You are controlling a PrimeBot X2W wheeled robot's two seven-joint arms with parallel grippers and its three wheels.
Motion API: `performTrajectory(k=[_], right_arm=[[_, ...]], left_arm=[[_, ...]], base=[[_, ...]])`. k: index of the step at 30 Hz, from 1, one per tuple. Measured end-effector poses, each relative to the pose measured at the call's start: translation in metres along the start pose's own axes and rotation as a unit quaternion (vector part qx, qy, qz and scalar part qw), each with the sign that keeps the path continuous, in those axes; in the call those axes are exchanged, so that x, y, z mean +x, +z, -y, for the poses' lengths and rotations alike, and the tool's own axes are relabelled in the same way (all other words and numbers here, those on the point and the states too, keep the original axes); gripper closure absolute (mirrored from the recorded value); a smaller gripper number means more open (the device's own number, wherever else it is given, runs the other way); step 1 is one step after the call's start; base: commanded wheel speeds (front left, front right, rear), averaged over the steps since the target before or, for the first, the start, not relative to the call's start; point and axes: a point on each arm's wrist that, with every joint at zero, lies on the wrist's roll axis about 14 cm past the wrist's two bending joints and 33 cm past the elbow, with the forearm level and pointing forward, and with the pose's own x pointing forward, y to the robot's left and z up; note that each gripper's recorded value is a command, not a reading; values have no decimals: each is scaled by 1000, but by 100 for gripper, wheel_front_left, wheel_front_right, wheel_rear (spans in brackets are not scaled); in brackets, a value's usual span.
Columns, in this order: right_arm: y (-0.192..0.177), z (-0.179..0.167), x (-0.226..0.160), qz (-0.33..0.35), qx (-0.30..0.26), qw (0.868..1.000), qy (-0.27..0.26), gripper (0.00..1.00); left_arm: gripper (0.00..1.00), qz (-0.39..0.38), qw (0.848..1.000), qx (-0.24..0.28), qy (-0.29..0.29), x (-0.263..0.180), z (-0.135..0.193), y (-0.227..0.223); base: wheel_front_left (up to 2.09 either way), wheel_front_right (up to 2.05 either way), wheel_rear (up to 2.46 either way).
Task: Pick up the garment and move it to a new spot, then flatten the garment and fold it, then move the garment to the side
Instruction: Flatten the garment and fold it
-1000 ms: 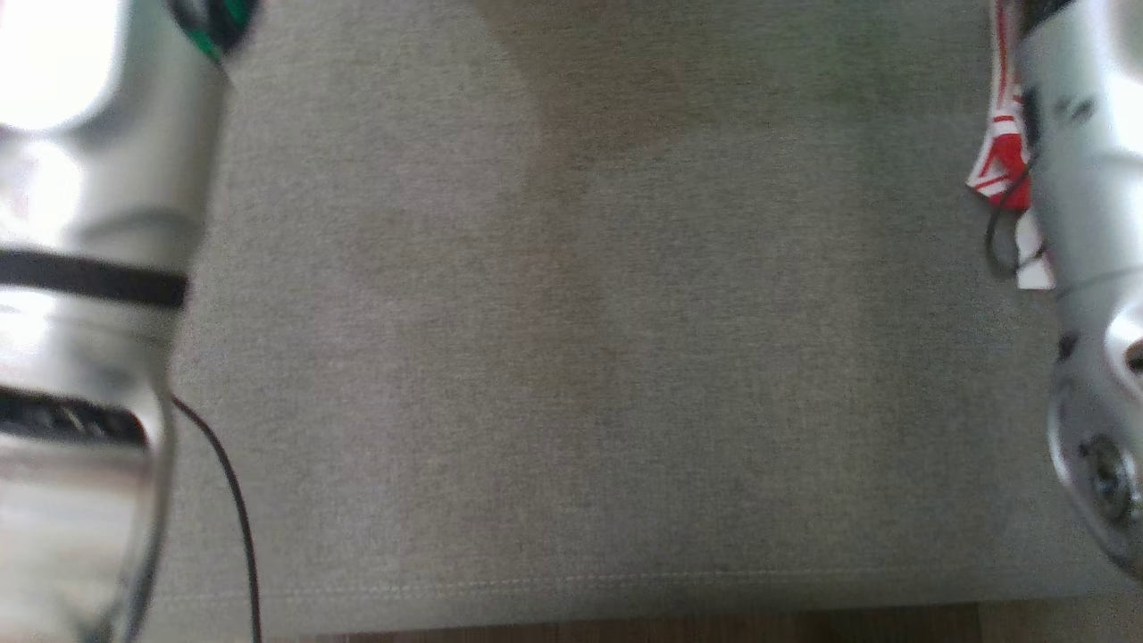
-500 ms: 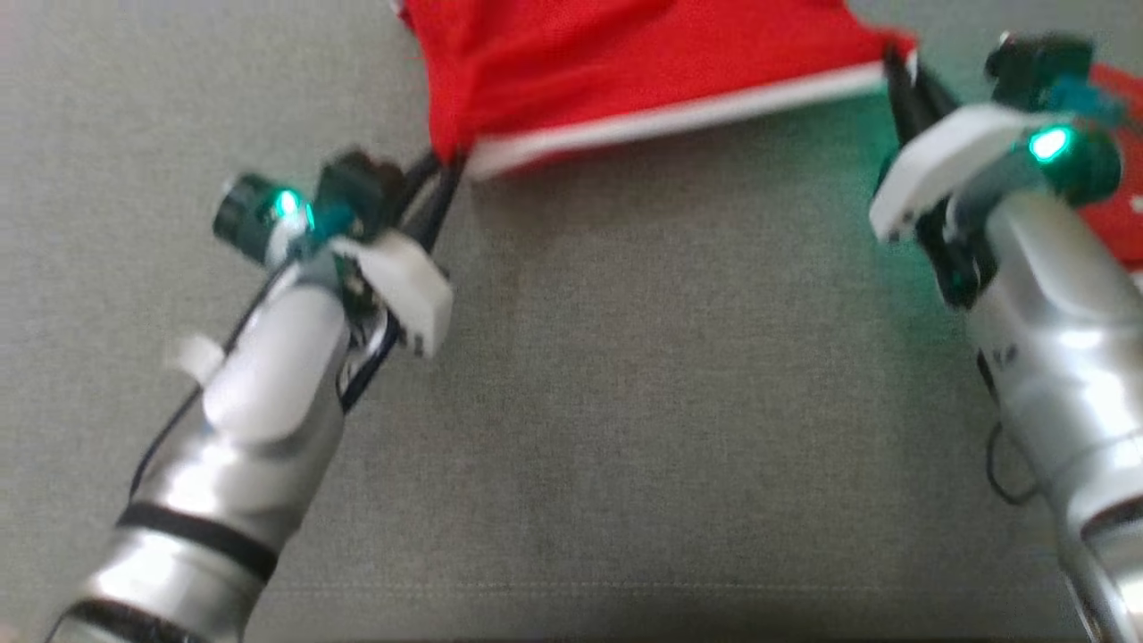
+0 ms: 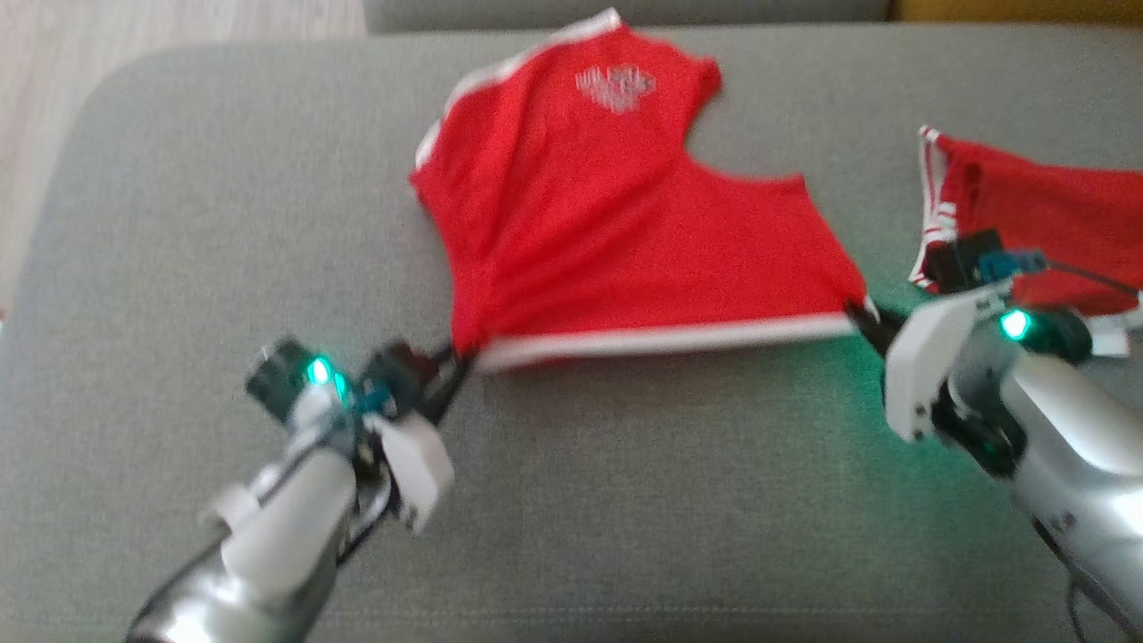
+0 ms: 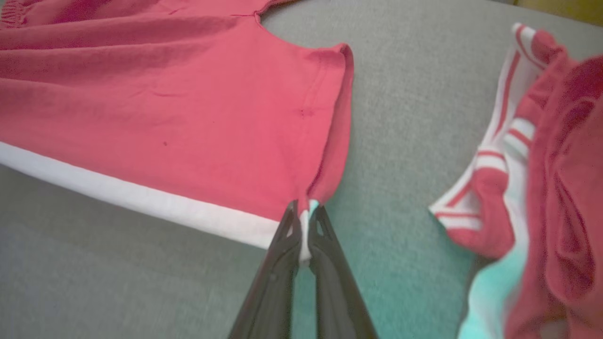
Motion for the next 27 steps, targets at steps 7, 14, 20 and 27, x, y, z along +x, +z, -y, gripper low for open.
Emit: performTrajectory(k=[7, 14, 20, 27], right_arm=[[-14, 3, -40, -26, 6, 1000, 12, 100], [-58, -2, -82, -96, 36, 994, 35, 100], [-68, -1, -100, -122, 41, 991, 47, 100], [8, 9, -76, -54, 7, 997, 46, 100]], left_arm=[[100, -7, 999, -11, -33, -24, 40, -7], [100, -4, 998, -24, -63, -50, 74, 0], [100, -7, 996, -45, -74, -71, 95, 3], [100, 15, 998, -56, -27, -65, 61, 26]], base=[[0, 0, 0], [0, 0, 0], [0, 0, 0], [0, 0, 0]])
